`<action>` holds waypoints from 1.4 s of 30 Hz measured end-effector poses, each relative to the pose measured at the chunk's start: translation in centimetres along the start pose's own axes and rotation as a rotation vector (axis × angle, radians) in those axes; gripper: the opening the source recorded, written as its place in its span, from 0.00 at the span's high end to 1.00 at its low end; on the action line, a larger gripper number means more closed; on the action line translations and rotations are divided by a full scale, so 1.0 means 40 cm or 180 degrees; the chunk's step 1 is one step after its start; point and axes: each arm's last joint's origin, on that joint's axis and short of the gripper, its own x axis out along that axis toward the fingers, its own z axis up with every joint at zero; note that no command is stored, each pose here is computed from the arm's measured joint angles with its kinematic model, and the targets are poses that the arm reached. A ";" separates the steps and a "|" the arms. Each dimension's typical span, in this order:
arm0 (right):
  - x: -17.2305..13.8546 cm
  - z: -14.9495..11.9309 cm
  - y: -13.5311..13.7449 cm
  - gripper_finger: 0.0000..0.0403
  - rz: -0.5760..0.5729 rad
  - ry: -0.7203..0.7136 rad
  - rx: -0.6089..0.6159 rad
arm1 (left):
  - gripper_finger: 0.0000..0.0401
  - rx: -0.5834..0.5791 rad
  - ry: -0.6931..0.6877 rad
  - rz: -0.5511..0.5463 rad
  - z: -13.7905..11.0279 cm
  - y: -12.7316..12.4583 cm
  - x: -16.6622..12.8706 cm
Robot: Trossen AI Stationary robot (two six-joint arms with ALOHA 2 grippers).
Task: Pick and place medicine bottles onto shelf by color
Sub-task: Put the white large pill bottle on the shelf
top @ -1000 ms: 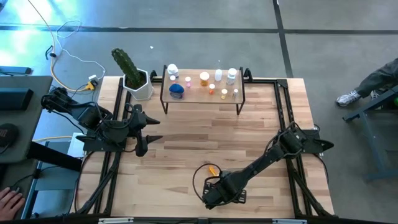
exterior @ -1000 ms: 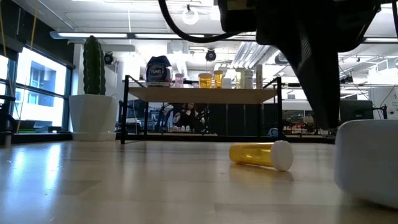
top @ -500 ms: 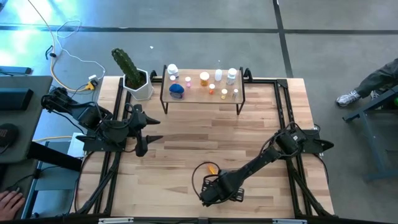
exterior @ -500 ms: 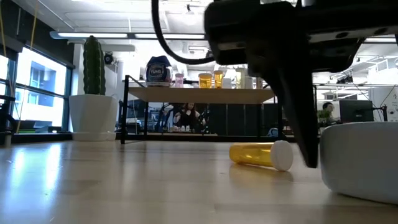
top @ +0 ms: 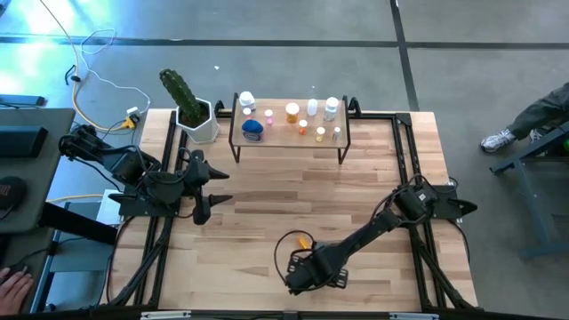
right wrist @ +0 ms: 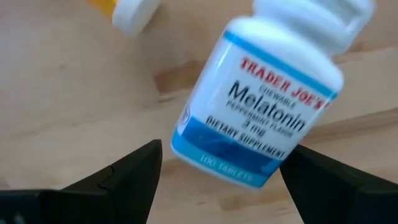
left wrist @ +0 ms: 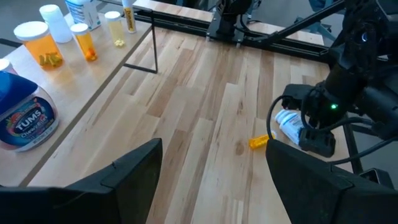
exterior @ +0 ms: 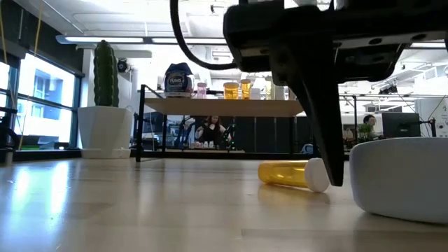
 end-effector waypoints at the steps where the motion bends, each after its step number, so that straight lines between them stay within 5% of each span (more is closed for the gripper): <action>1: 0.000 0.004 0.001 0.24 -0.0014 -0.0021 0.0012 | 0.31 0.0000 0.0000 -0.0001 0.000 0.000 0.000; 29: -0.009 0.064 -0.007 0.25 -0.0464 -0.0478 0.0004 | 0.31 0.0002 0.0003 0.0000 0.000 -0.001 0.001; 42: -0.009 0.061 -0.009 0.48 -0.0477 -0.0471 -0.0054 | 0.31 0.0003 0.0017 -0.0020 0.000 -0.001 0.001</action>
